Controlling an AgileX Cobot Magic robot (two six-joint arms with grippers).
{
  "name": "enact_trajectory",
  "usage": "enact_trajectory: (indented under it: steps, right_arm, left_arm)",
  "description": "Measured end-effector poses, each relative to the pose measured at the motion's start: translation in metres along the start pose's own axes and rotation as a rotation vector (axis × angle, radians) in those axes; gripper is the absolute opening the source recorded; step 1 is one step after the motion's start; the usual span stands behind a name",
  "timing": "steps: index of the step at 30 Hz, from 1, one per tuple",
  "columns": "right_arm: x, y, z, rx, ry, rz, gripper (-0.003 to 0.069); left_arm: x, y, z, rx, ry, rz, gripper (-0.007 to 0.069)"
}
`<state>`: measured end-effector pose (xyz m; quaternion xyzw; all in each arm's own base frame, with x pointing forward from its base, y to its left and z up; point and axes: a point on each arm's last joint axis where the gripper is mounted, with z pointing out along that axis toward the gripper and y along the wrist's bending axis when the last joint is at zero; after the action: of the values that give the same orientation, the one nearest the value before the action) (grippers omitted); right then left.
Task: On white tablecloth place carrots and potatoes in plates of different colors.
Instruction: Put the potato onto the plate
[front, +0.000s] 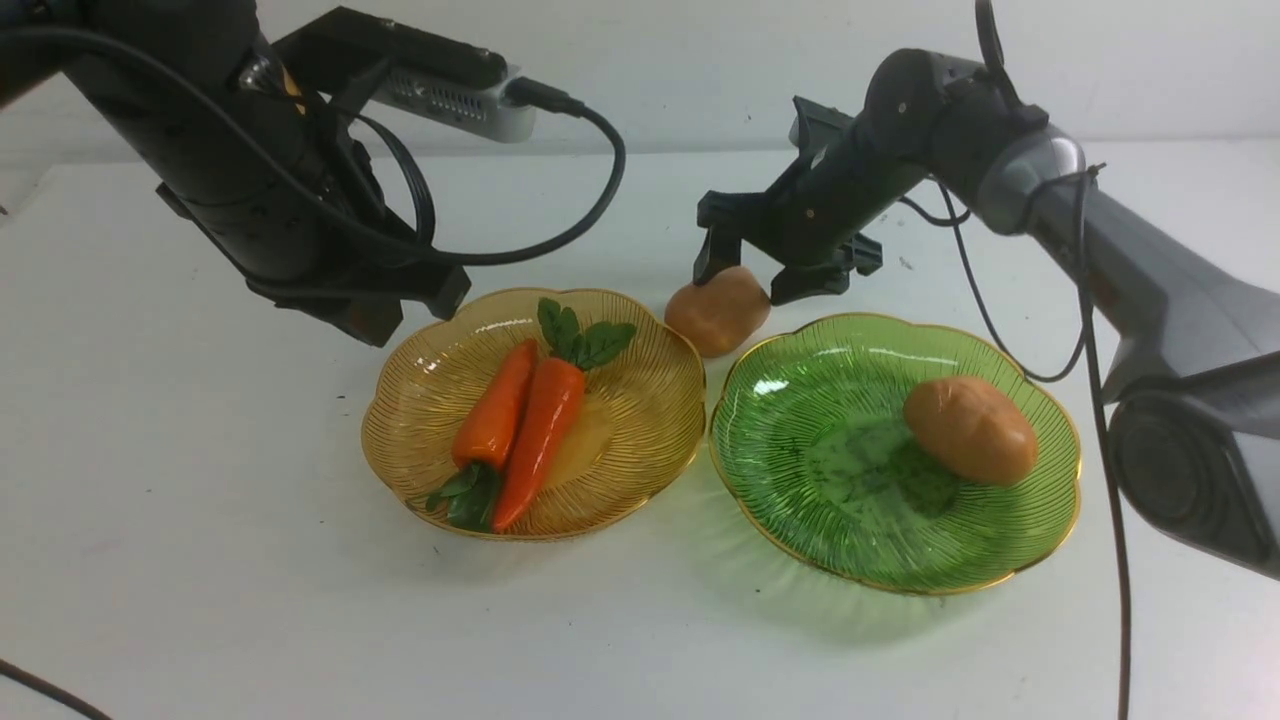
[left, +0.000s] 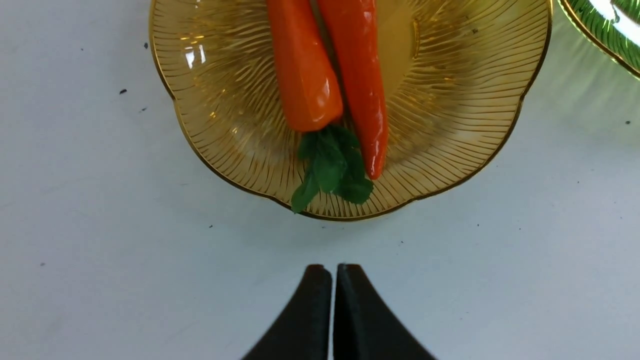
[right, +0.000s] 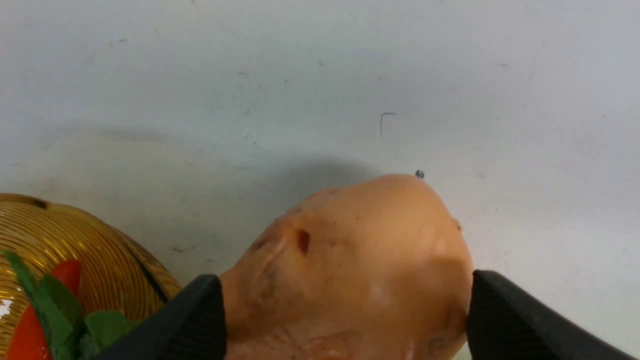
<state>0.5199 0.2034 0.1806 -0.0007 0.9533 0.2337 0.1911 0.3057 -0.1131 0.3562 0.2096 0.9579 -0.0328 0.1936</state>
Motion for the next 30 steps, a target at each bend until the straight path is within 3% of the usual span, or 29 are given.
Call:
enact_trajectory:
  steps: [5,7,10,12,14,16,25,28,30]
  right_arm:
    - [0.0,0.0,0.0,0.0,0.0,0.004,0.0575]
    - [0.0,0.0,0.0,0.0,0.0,0.006,0.0528]
    - [0.0,0.0,0.0,0.005,-0.001,0.005,0.035]
    - [-0.002,0.0,-0.001,0.003,-0.014,0.007,0.0125]
    - [-0.002,0.0,-0.001,0.01,-0.014,0.006,0.004]
    - [-0.001,-0.001,0.0,0.011,-0.013,0.007,0.0]
    - [-0.005,0.002,-0.01,0.022,-0.035,-0.005,0.0]
    - [-0.008,0.01,-0.022,-0.009,-0.056,-0.012,0.0074]
    - [-0.01,0.013,-0.023,-0.043,-0.07,-0.016,0.0195]
  left_arm:
    - [0.0,0.0,0.0,0.001,0.0,0.0,-0.0003]
    - [0.0,0.0,0.0,0.001,0.0,0.0,-0.0003]
    - [0.0,0.0,0.0,0.001,0.0,0.0,-0.0003]
    - [0.0,0.0,0.0,0.001,0.0,0.0,-0.0003]
    - [0.0,0.0,0.0,0.001,0.0,-0.001,-0.0003]
    - [0.0,0.0,0.0,0.001,0.0,-0.001,-0.0003]
    - [0.0,0.0,0.0,0.001,0.0,-0.001,-0.0003]
    - [0.0,0.0,0.0,0.001,0.0,-0.001,-0.0003]
    - [0.0,0.0,0.0,0.001,0.0,-0.001,-0.0003]
